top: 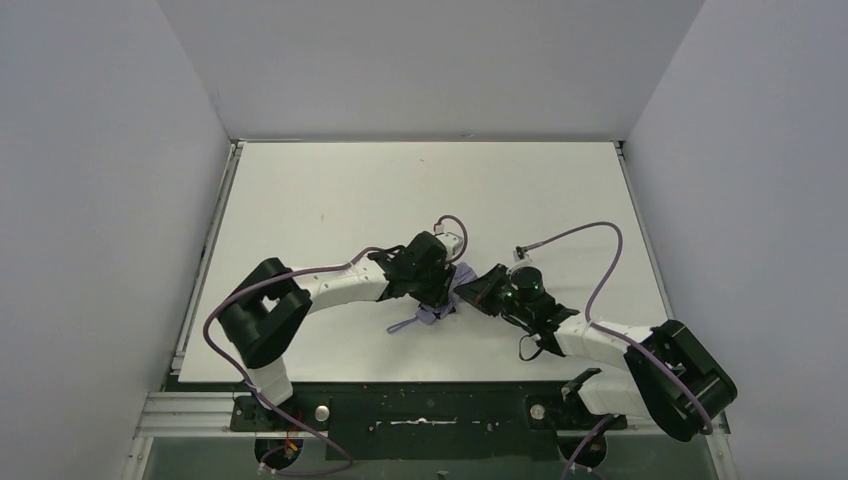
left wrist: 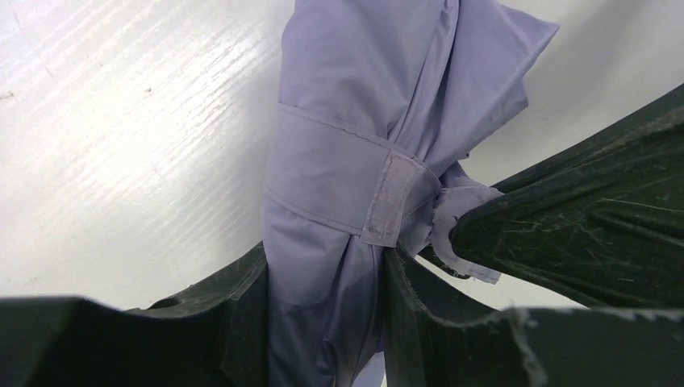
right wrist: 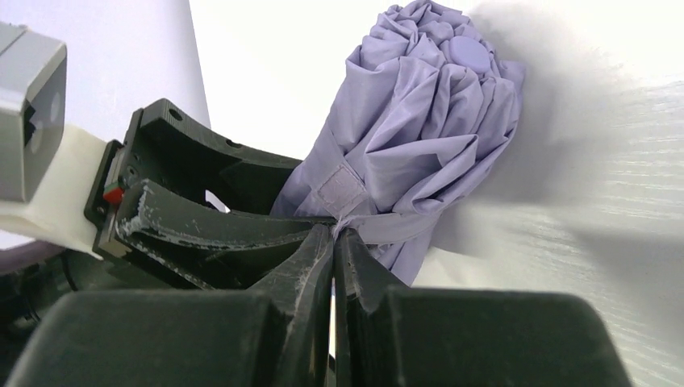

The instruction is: Put away the umbrella

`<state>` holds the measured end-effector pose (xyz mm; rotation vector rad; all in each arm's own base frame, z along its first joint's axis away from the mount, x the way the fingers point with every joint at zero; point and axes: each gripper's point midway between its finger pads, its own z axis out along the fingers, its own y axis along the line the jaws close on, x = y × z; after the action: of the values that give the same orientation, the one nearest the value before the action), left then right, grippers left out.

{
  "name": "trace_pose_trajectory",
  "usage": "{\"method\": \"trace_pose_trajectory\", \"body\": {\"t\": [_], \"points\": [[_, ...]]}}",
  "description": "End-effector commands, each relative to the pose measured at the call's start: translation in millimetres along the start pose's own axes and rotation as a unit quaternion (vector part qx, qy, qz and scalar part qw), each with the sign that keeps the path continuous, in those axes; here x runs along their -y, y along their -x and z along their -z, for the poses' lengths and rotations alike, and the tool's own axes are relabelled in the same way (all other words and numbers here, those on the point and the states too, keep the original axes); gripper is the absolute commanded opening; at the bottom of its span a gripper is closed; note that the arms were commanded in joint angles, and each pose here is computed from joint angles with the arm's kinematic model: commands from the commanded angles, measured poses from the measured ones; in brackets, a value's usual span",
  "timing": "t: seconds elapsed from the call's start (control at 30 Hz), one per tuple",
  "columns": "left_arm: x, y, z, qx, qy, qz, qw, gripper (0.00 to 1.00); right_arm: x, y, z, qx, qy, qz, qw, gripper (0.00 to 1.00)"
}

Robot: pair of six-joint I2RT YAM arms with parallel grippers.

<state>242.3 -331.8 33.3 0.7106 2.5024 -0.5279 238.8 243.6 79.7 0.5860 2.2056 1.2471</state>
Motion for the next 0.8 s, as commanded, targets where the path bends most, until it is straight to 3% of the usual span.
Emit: {"method": "trace_pose_trajectory", "body": {"t": [0.0, 0.77], "points": [[-18, -58, -16, -0.073, 0.042, -0.052, 0.995, 0.00, -171, 46, 32, 0.070, 0.273, 0.015, 0.959, 0.00], [16, -81, -21, -0.090, -0.009, -0.095, 0.991, 0.00, -193, 96, 39, 0.155, 0.330, -0.040, 0.930, 0.00]]}}
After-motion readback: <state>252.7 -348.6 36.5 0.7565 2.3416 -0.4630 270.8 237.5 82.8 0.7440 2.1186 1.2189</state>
